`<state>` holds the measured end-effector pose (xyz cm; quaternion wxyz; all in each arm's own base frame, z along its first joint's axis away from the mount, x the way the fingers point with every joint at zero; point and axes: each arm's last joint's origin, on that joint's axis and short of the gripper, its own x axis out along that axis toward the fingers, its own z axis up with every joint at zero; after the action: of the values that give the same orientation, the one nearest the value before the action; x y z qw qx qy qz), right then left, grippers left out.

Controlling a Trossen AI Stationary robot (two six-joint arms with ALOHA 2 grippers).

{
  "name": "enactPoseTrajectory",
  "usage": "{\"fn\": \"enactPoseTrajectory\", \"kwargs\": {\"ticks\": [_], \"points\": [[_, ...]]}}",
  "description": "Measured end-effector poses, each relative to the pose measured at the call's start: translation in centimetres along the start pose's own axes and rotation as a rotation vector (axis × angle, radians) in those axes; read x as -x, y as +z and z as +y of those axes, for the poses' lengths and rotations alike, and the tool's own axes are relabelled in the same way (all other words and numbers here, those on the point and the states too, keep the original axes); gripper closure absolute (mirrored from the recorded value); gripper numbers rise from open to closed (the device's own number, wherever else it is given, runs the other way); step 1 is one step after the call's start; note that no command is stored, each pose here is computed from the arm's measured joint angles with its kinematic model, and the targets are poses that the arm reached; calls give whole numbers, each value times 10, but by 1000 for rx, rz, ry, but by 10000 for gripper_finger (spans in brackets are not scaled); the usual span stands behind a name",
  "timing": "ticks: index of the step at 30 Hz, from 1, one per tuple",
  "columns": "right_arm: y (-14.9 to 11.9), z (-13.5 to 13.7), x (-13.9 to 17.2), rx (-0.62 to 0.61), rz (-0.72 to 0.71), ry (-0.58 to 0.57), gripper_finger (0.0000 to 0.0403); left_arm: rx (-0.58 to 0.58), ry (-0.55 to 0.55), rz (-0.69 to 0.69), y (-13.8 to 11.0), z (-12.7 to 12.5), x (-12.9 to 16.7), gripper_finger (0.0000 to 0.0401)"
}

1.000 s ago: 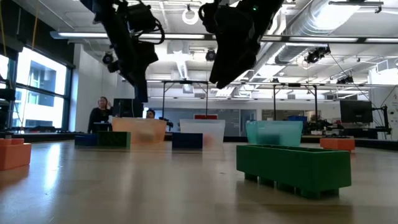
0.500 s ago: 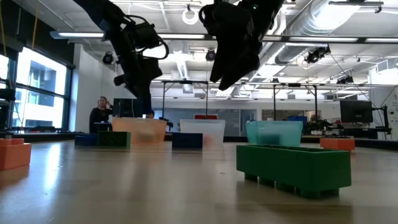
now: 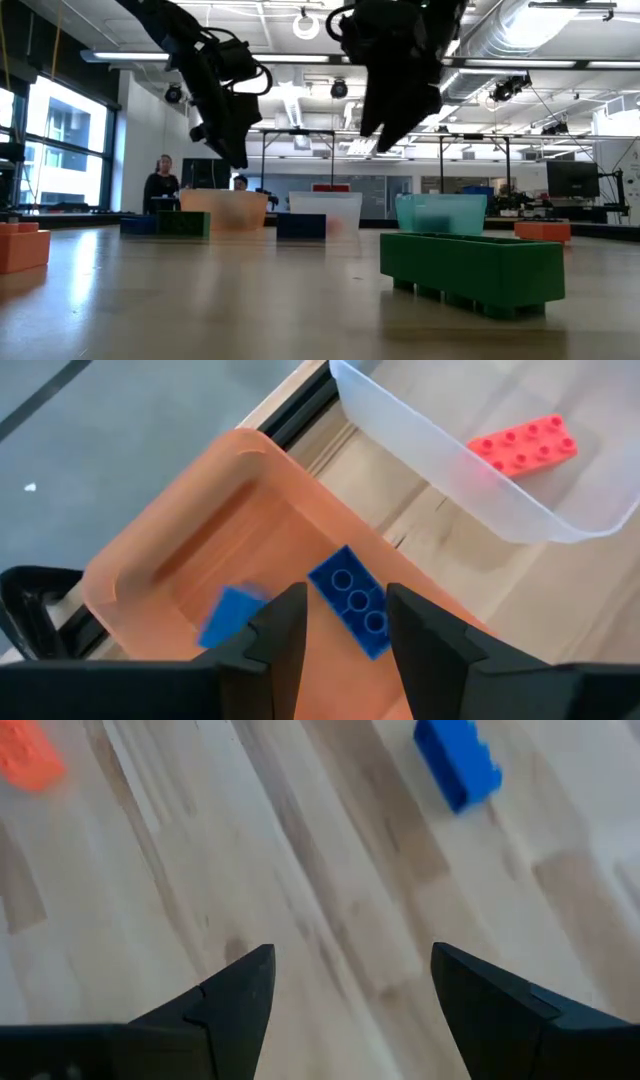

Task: Sort & place blocks by color
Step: Put the green game piece into the green bin

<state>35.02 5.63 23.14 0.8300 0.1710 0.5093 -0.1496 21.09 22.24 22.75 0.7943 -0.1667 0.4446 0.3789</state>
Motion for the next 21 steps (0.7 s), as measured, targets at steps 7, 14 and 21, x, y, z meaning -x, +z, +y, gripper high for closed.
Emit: {"fn": "enactPoseTrajectory", "kwargs": {"ticks": [7,14,21], "points": [[-30,21,6,-38,128,-16,146,-63,-3,-9,1,-2,0,273],[-62,38,15,22,293,-10,146,-76,1,-9,1,-2,0,255],[-87,55,24,186,380,42,146,-26,-5,-19,2,-2,0,212]]}}
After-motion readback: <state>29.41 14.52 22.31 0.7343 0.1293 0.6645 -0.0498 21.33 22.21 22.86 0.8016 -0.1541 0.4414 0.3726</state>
